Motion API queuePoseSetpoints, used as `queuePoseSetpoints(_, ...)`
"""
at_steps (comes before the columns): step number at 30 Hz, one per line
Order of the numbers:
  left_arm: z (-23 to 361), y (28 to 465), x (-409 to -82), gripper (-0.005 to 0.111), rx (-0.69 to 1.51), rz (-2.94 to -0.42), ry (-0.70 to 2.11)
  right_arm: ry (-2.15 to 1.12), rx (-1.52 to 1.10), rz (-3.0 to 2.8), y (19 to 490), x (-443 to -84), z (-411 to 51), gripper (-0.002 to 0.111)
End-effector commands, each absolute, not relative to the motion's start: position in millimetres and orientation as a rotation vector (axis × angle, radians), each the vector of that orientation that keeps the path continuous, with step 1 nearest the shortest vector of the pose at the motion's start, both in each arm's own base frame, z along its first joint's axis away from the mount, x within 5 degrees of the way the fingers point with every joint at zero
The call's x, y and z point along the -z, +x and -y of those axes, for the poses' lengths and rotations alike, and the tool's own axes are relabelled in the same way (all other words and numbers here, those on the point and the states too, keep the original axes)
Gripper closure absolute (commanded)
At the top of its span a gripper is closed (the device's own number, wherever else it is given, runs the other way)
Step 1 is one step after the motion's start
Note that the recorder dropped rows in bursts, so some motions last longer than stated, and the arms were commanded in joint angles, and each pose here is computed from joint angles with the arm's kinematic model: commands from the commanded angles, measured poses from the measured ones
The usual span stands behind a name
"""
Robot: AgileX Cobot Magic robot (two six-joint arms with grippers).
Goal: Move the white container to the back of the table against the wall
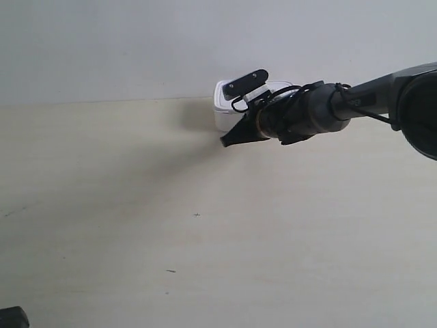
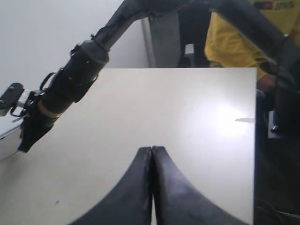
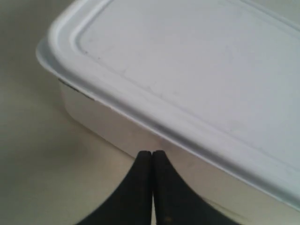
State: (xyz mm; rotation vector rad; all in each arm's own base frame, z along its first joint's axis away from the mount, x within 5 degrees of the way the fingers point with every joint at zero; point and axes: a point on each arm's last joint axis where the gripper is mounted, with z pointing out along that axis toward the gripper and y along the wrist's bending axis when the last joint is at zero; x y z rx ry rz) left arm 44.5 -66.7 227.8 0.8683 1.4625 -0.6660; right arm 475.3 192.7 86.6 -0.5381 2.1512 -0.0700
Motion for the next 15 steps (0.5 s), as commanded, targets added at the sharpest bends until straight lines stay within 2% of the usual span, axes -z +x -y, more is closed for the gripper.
queuePoseSetpoints(1,58.5,52.5,-215.9,0.107,0.558,-1.514,0.789,-0.538,0.1,-2.125,483.6,-88.4,-190.9,0.108)
queuePoseSetpoints(8,36.4,70.2,-204.6,0.107,0.334,-1.614,0.528,-0.562,0.121,-2.094,491.7,-89.0,-193.9,0.108)
queuePoseSetpoints(15,31.8,72.4,-200.6,0.107,0.328,-1.641,0.446,-0.554,0.159,-2.083,495.9,-88.6,-190.5,0.108)
